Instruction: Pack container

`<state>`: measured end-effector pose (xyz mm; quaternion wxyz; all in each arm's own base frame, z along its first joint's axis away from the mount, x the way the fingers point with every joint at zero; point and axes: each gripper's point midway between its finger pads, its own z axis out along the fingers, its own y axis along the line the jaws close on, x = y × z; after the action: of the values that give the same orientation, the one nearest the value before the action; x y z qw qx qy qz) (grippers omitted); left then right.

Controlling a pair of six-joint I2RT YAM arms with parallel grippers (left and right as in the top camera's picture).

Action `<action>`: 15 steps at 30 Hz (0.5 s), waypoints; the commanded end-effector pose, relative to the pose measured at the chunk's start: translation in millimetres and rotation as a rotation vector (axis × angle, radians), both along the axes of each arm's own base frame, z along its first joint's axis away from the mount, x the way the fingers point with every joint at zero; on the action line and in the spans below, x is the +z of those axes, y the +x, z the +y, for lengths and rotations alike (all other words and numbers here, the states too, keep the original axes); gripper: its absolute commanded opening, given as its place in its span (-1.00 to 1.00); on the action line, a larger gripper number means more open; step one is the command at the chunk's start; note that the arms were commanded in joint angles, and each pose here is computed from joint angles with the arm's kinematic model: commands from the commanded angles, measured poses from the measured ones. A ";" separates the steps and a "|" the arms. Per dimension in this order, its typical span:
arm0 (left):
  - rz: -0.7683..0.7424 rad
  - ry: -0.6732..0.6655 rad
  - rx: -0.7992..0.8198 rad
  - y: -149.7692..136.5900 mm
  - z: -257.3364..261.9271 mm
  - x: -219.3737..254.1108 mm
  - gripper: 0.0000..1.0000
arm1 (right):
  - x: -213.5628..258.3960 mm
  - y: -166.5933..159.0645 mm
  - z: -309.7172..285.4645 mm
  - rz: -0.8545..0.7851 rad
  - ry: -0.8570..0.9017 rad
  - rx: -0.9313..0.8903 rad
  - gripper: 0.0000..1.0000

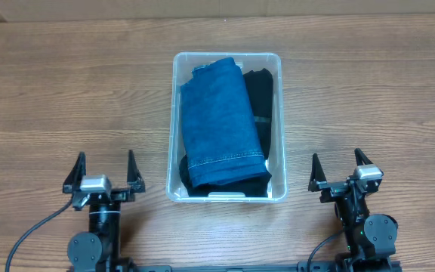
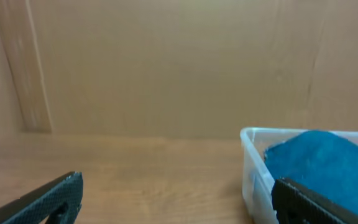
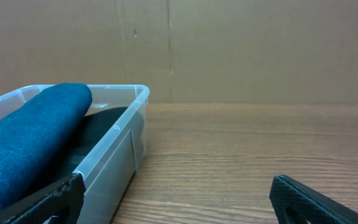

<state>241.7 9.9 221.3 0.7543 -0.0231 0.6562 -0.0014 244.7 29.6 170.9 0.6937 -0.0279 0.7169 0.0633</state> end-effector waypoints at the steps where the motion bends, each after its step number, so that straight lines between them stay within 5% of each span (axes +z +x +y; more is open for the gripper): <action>1: 0.011 0.029 0.038 2.5 6.0 -15.0 1.00 | -1.2 0.1 -0.6 -0.006 -0.001 -0.005 1.00; 10: 0.218 0.020 0.028 3.9 4.8 -65.8 1.00 | -1.2 0.1 -0.6 -0.006 -0.001 -0.006 1.00; 15: 0.214 0.020 0.026 4.0 4.5 -65.0 1.00 | -1.2 0.1 -0.6 -0.006 -0.001 -0.006 1.00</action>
<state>245.9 15.2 155.7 0.6774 -0.0300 0.7348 0.0151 244.7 29.6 170.8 0.6936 -0.0279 0.7170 0.0633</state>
